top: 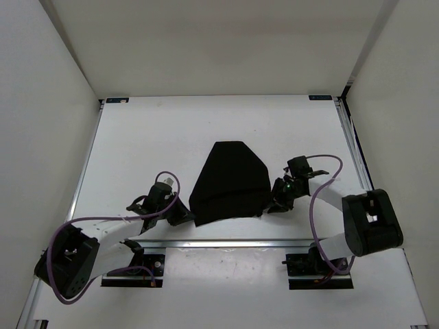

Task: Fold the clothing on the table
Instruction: Flatten the skirt out

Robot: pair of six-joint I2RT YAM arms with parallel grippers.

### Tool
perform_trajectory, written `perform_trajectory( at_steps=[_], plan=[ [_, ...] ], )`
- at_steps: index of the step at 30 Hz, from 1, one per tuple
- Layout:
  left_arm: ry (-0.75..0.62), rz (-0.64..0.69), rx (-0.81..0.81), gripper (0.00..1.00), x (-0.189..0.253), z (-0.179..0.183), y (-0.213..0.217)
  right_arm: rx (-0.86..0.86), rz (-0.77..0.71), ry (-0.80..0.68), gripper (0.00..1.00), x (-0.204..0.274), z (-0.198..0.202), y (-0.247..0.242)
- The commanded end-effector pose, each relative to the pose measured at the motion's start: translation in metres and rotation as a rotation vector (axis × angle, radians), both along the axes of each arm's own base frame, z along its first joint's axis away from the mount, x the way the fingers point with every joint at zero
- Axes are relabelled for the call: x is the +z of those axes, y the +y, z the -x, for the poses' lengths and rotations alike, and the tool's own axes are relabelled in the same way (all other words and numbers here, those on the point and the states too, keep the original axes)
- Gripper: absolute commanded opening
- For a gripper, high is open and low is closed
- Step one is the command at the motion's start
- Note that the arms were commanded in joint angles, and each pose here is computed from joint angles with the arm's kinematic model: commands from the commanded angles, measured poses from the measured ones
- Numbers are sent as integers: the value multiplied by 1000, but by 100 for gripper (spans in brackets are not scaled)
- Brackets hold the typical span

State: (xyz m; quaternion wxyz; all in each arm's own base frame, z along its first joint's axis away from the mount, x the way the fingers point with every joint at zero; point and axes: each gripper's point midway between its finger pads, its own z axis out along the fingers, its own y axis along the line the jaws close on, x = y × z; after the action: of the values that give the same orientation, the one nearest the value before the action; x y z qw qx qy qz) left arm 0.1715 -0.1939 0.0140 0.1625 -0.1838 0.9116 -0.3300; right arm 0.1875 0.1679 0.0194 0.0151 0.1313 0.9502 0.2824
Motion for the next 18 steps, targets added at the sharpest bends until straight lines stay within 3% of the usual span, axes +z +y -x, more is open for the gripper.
perform_trajectory(
  at_steps=[1, 7, 18],
  plan=[
    [-11, -12, 0, 0, 5, -6, 0, -40, 87, -49, 35, 17, -8, -19],
    [-19, -14, -8, 0, 6, -9, -1, -55, 20, -97, 36, 31, -12, -11],
    [-26, -17, -11, 0, 9, -12, -2, 3, -36, -15, 37, 1, -5, 11]
  ],
)
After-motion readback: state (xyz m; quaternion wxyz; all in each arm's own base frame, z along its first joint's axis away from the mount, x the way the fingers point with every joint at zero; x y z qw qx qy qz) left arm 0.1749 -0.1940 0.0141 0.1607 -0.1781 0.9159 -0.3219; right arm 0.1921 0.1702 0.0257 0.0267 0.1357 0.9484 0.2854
